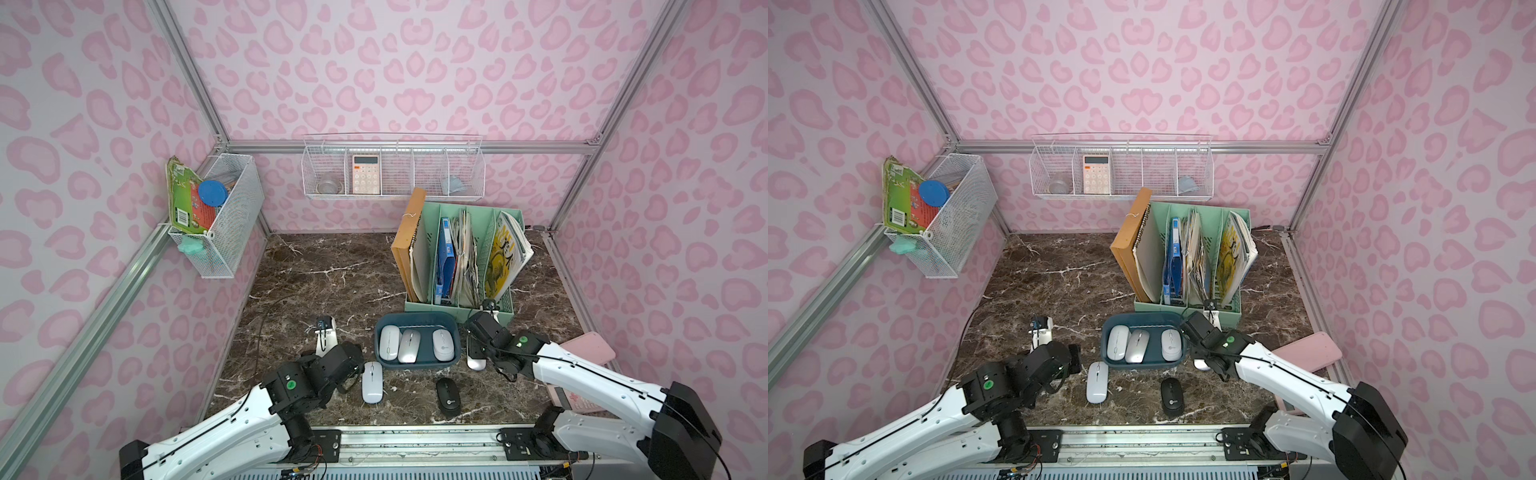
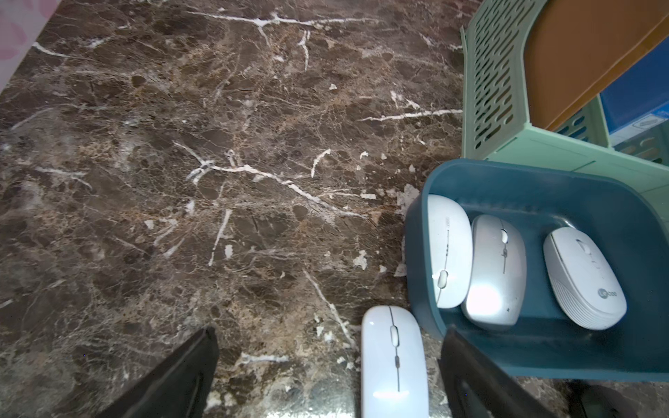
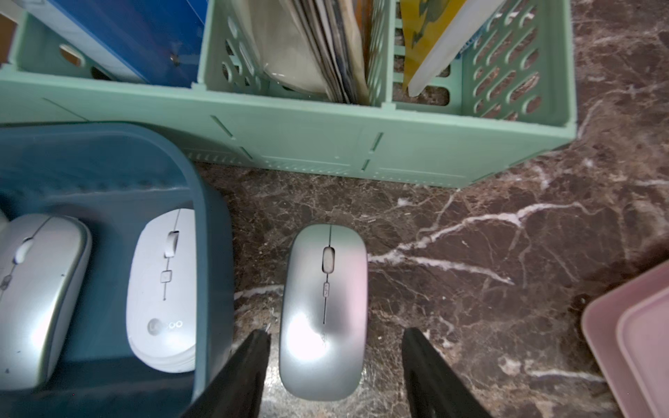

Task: Take out the mouse from the storage box
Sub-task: Place the mouse at the center of the board, then pick up the mouse from the storage box.

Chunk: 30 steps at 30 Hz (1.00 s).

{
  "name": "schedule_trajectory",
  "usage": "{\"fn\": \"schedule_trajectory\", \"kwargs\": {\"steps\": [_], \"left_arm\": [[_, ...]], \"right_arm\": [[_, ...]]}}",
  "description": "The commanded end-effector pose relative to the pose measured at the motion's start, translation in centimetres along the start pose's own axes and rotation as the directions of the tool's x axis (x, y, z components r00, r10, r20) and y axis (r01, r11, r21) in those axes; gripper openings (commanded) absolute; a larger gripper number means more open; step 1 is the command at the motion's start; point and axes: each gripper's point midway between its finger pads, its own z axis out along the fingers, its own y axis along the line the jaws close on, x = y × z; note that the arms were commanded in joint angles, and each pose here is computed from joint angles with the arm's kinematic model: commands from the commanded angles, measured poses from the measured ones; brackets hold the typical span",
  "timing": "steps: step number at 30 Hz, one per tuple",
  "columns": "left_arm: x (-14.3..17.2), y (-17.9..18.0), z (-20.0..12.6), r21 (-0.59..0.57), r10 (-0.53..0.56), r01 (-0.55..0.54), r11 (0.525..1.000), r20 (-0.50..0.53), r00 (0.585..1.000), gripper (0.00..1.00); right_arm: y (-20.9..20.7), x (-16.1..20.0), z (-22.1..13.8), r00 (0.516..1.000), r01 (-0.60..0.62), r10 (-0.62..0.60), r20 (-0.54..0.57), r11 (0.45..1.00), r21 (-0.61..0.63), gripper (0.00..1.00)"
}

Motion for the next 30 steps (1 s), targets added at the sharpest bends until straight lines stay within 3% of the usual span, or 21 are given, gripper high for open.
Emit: {"fn": "schedule_trajectory", "kwargs": {"steps": [1, 15, 24, 30], "left_arm": [[-0.5, -3.7, 0.7, 0.074, 0.01, -0.006, 0.997, -0.055, 0.998, 0.99], [1.1, -14.3, 6.5, 0.128, 0.206, -0.174, 0.976, -0.312, 0.927, 0.96], [2.9, -16.6, 10.4, 0.121, 0.255, -0.225, 0.967, -0.431, 0.865, 0.84], [4.2, -16.8, 12.0, 0.093, 0.272, -0.261, 0.961, -0.505, 0.819, 0.82]], "right_arm": [[0.9, -0.4, 0.0, 0.999, -0.002, 0.005, 0.05, 0.997, -0.072, 0.63], [1.0, 1.3, 0.4, 0.98, -0.027, 0.077, 0.182, 0.965, -0.26, 0.66], [0.8, 1.6, 0.1, 0.968, -0.008, 0.086, 0.237, 0.949, -0.314, 0.68], [0.8, 1.3, -0.5, 0.959, -0.006, 0.106, 0.263, 0.935, -0.355, 0.7]]}}
